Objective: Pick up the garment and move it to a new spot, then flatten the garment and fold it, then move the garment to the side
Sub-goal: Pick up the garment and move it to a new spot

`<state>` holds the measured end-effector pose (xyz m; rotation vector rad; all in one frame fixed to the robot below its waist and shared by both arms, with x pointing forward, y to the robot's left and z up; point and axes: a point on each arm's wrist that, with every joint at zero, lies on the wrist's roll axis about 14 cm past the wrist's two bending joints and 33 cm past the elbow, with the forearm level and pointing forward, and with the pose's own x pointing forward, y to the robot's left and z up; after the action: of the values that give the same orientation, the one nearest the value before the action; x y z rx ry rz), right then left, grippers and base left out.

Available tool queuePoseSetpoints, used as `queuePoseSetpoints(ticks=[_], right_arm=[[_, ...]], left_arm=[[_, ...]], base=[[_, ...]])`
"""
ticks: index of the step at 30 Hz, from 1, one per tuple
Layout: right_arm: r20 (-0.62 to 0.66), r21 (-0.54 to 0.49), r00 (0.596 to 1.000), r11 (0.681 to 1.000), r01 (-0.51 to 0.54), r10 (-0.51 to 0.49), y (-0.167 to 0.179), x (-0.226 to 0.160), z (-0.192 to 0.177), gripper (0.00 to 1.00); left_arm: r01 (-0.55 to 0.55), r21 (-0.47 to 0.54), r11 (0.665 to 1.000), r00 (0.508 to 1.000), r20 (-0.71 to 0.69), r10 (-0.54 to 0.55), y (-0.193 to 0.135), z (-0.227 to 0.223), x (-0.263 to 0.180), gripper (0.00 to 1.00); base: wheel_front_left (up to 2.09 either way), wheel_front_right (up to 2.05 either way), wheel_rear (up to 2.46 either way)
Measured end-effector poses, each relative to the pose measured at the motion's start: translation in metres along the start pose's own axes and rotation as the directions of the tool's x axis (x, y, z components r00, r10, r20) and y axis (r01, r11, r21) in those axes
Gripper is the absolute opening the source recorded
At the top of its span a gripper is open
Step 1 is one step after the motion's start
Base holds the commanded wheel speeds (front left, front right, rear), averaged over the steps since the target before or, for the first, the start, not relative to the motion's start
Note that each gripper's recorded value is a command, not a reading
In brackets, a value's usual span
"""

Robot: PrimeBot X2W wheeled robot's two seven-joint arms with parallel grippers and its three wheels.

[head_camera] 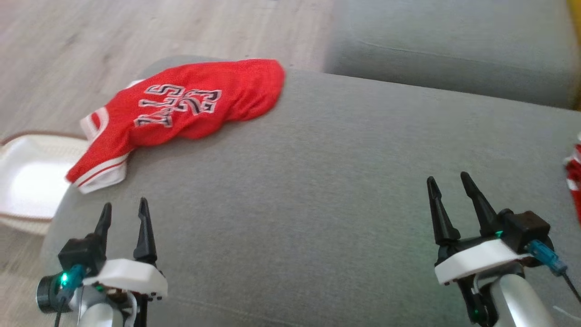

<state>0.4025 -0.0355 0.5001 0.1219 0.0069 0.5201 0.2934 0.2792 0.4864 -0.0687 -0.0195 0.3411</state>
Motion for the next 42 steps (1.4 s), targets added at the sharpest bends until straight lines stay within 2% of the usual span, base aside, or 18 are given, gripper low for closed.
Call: queuePoseSetpoints(ticks=[6, 13, 20, 23, 27, 31, 36, 42], right_arm=[[-0.013, 0.013, 0.997, 0.997, -0.07, 0.07, 0.022, 0.015, -0.005, 1.0], [-0.018, 0.019, 0.996, 0.996, -0.083, 0.083, 0.025, 0.018, -0.008, 1.0], [-0.054, 0.04, 0.996, 0.997, -0.068, 0.07, 0.015, 0.023, -0.02, 1.0], [-0.052, 0.048, 0.997, 0.997, -0.055, 0.057, 0.006, 0.03, -0.021, 1.0], [-0.052, 0.054, 0.998, 0.998, -0.026, 0.029, -0.01, 0.037, -0.024, 1.0], [-0.056, 0.048, 0.998, 0.999, 0.014, -0.011, -0.031, 0.039, -0.027, 1.0], [-0.06, 0.045, 0.995, 0.996, 0.08, -0.077, -0.061, 0.037, -0.032, 1.0], [-0.09, 0.054, 0.981, 0.982, 0.179, -0.174, -0.097, 0.022, -0.05, 1.0]], left_arm=[[-0.07, 0.004, 0.998, 0.998, -0.003, 0.07, 0.023, 0.0, -0.013, 1.0], [-0.086, 0.012, 0.996, 0.995, -0.053, 0.087, 0.031, -0.004, -0.01, 1.0], [-0.031, 0.051, 0.998, 0.999, -0.03, 0.032, 0.03, 0.055, 0.06, 1.0], [0.032, 0.039, 0.999, 0.996, -0.079, -0.029, 0.018, 0.078, 0.102, 1.0], [0.08, 0.02, 0.997, 0.978, -0.195, -0.075, 0.001, 0.075, 0.149, 1.0], [0.074, -0.058, 0.996, 0.941, -0.327, -0.089, -0.01, 0.051, 0.188, 1.0], [0.078, -0.048, 0.996, 0.871, -0.483, -0.091, -0.025, 0.009, 0.226, 1.0], [0.081, 0.018, 0.997, 0.729, -0.683, -0.047, -0.038, -0.072, 0.236, 1.0]], base=[[0.0, 0.0, 0.0], [0.0, 0.0, 0.0], [0.0, 0.0, 0.0], [0.0, 0.0, 0.0], [0.0, 0.0, 0.0], [0.0, 0.0, 0.0], [0.0, 0.0, 0.0], [0.0, 0.0, 0.0]])
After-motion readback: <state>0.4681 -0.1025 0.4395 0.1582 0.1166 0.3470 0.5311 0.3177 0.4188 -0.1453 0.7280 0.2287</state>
